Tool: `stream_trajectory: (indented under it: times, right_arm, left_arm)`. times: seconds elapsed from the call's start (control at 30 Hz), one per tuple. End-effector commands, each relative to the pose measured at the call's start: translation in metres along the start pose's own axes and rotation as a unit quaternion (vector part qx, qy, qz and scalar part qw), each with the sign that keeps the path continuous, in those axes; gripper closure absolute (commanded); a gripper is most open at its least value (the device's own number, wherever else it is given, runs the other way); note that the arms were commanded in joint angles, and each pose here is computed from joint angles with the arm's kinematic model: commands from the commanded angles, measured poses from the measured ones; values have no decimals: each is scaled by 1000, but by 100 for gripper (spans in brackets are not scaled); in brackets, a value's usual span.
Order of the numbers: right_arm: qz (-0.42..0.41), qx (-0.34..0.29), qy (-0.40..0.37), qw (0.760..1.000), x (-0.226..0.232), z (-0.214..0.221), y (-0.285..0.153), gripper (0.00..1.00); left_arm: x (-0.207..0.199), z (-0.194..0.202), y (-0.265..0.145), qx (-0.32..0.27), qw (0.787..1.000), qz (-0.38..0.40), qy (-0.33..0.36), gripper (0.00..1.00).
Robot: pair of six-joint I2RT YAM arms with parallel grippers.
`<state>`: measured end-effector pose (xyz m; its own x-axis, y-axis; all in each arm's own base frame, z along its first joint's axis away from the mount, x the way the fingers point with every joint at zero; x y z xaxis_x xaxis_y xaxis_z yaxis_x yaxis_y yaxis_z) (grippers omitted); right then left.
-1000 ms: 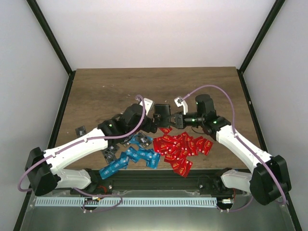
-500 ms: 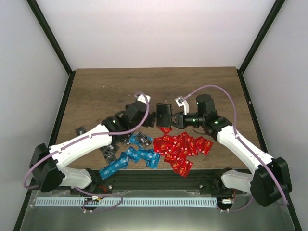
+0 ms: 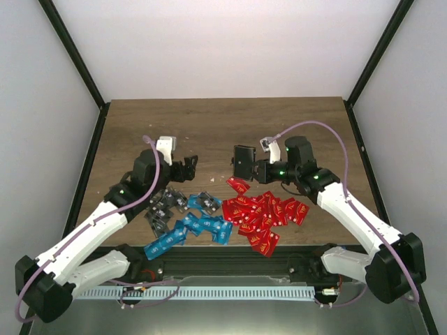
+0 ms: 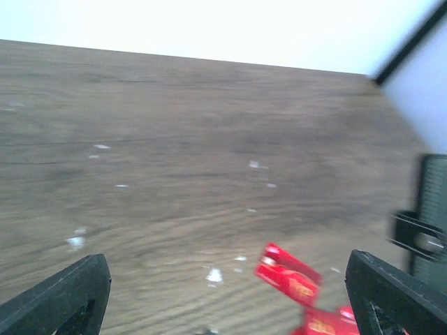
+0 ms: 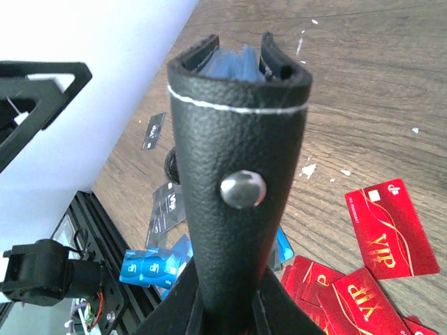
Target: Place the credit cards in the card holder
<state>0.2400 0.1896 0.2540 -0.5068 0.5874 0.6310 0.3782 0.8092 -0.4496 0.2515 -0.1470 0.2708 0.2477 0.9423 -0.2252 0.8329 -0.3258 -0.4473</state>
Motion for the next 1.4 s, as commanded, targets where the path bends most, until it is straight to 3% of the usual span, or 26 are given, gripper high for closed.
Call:
stream_trajectory:
  times: [0.0,0.37,0.5,0.87,1.03,1.23,1.37]
  right_arm:
    - [-22,-13,-1,1000,8,-10,3,99]
    - [-86,29,26,995,8,-7,26,99]
    - [-107,27,21,994,13,-8,25,99]
    - [-133,39,16,990,16,-7,28,99]
    - [-134,39,9,990,17,-8,28,99]
    - [-138,40,9,990,14,-7,33,99]
    - [-133,40,17,990,6,-7,43,99]
  left_arm:
    - [-38,4,-10,-6,984,175,11,7]
    - [-78,20,8,33,960,276,30,12]
    - [-86,21,19,43,960,275,39,15]
    - [-83,20,43,31,973,226,37,36]
    - [-77,16,49,18,980,193,37,52]
    - [-78,17,48,12,978,204,43,95]
    - [-74,24,49,12,979,199,44,96]
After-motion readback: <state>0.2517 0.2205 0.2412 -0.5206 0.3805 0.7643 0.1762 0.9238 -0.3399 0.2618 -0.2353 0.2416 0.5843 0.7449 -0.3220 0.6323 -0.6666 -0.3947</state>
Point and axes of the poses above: each gripper's point midway between its finger pads, its own y axis out along the fingers, its own x axis along the line the jaws close on, z = x × y, the point moved 6 cm from there along -y, back along the fingers, and after that the axes turned 3 degrees about y, right-handed, at the moved point
